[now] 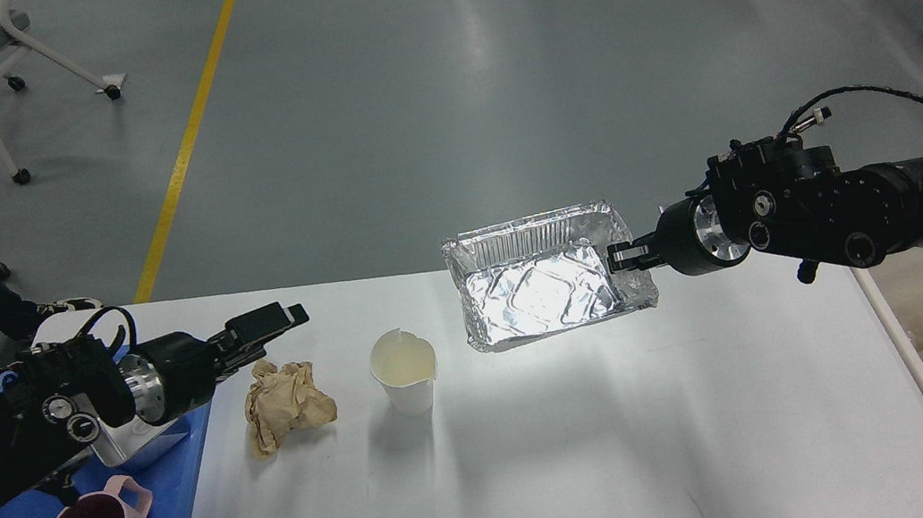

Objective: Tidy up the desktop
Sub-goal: 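Reach the left gripper toward the white paper cup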

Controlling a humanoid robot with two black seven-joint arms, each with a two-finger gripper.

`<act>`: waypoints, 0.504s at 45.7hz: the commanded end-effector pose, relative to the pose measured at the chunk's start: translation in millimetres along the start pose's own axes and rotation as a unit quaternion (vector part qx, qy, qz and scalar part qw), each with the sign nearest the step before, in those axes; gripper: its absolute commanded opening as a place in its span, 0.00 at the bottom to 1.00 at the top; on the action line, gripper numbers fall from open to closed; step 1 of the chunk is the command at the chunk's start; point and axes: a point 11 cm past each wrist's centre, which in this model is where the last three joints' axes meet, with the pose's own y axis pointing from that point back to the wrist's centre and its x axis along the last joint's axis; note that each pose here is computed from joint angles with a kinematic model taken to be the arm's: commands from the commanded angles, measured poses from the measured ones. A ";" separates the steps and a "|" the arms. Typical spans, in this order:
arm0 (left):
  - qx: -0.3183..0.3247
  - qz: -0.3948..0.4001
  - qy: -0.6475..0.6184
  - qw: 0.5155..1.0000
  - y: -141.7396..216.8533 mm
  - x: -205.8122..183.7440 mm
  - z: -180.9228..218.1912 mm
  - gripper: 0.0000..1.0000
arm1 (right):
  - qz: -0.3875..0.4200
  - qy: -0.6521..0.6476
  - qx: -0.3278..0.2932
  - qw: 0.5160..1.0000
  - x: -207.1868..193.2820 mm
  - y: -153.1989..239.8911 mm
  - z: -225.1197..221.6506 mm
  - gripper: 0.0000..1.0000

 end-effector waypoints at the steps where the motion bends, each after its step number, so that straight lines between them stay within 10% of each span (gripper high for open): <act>1: 0.011 -0.020 -0.012 1.000 -10.6 -10.8 -1.1 0.96 | 0.001 0.001 0.001 1.000 -0.1 -0.1 -0.3 0.00; 23: 0.028 -0.042 -0.016 0.999 -44.4 -34.1 -6.0 0.94 | 0.009 -0.003 0.005 1.000 8.2 3.9 -4.2 0.00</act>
